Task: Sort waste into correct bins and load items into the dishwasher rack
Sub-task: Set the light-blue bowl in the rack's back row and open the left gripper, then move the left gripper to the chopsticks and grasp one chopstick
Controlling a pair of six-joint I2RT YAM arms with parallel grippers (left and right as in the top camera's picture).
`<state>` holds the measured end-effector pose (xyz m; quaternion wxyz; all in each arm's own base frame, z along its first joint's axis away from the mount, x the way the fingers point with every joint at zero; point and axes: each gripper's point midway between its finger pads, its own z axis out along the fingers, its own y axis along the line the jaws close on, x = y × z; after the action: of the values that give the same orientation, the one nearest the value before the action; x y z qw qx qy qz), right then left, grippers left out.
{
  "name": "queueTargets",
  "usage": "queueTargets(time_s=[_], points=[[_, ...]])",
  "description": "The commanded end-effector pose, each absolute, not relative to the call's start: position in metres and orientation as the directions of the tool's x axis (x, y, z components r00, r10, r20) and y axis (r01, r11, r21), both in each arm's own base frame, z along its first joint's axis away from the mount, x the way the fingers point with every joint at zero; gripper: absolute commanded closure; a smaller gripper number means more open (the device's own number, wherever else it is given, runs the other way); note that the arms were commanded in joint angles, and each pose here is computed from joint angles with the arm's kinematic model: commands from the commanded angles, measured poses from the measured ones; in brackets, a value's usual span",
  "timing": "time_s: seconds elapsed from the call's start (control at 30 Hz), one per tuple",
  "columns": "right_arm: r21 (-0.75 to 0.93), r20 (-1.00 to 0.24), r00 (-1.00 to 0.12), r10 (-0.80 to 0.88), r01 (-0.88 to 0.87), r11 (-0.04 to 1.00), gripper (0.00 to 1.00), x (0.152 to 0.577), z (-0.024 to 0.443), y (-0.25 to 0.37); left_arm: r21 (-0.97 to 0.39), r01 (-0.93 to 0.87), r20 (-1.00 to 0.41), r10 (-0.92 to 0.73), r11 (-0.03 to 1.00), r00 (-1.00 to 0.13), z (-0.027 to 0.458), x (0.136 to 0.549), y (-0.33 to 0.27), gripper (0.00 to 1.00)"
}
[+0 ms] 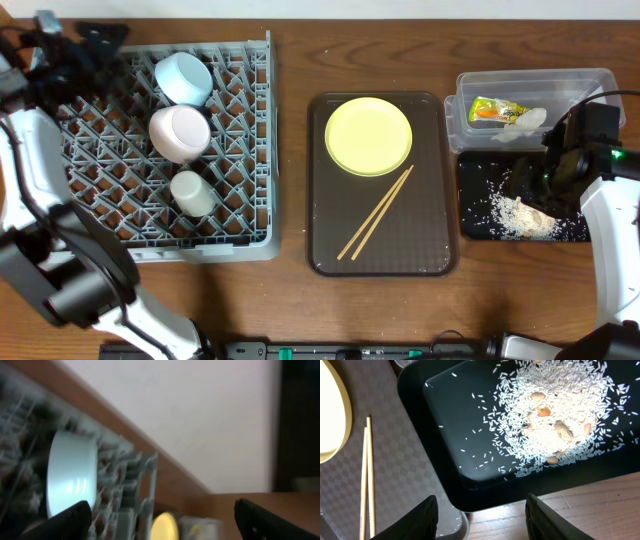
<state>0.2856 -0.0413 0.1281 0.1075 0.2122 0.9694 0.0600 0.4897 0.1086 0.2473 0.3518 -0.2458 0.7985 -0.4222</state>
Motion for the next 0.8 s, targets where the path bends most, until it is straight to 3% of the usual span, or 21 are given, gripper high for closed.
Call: queueTargets(time_s=[0.0,0.17,0.37,0.6,0.77], points=[[0.169,-0.205,-0.883,0.421,0.392,0.904,0.45,0.286,0.134,-0.043,-0.583,-0.145,-0.567,-0.528,0.799,-0.632,0.244,0.478,0.102,0.07],[0.171,-0.214,-0.881,0.421,0.391,0.905,0.43,0.288,0.135,-0.043,-0.419,-0.164,-0.559,-0.396,0.893,-0.728,0.246,0.449,0.040,0.07],[0.171,-0.214,-0.882,0.421,0.390,0.905,0.42,0.288,0.135,-0.043,-0.322,-0.040,-0.500,-0.206,0.946,-0.841,0.233,0.422,-0.054,0.07],[0.171,-0.214,-0.882,0.421,0.390,0.905,0.40,0.288,0.135,-0.043,-0.204,0.162,-0.327,0.089,0.965,-0.941,0.182,0.365,-0.148,0.07],[0.171,-0.214,-0.881,0.421,0.391,0.905,0.40,0.288,0.135,-0.043,-0.170,0.314,-0.199,0.279,0.934,-0.939,0.130,0.323,-0.192,0.07]])
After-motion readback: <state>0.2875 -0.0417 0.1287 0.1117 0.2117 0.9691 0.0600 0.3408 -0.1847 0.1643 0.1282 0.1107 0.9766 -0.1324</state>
